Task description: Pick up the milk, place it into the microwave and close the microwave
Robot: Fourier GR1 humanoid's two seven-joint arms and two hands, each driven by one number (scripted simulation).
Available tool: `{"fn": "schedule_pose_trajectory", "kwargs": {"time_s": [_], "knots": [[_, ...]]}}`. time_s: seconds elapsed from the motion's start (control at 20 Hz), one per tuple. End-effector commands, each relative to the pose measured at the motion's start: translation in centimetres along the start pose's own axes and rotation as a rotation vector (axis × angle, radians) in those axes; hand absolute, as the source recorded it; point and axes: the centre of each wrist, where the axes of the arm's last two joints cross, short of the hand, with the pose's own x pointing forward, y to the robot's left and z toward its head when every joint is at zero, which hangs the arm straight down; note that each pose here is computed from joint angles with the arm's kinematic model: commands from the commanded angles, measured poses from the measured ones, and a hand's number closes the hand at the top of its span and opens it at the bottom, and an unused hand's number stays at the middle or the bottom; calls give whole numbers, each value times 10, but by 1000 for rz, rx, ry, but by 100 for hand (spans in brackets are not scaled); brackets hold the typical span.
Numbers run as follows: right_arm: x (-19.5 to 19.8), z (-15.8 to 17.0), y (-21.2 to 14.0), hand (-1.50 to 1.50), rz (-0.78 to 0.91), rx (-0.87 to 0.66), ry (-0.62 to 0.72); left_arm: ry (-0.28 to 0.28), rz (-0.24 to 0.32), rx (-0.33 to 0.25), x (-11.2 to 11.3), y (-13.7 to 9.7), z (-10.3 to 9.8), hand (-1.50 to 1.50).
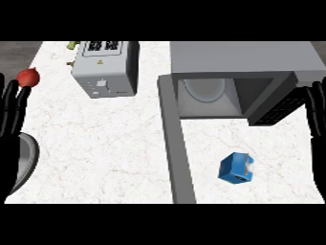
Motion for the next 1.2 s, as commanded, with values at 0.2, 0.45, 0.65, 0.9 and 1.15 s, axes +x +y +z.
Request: {"fn": "schedule_pose_trajectory", "kwargs": {"time_s": [0.2,0.45,0.65,0.9,1.15], "knots": [[32,4,70,-150,3,-77,13,12,-79,28,6,9,30,-150],[54,27,107,-150,-234,111,124,127,102,95,10,-5,33,-150],[50,38,131,-150,-240,109,133,125,108,118,28,-20,47,-150],[52,42,148,-150,-189,31,117,114,73,127,18,11,65,-150],[53,51,133,-150,-92,-27,151,132,90,100,16,12,84,-150]]}}
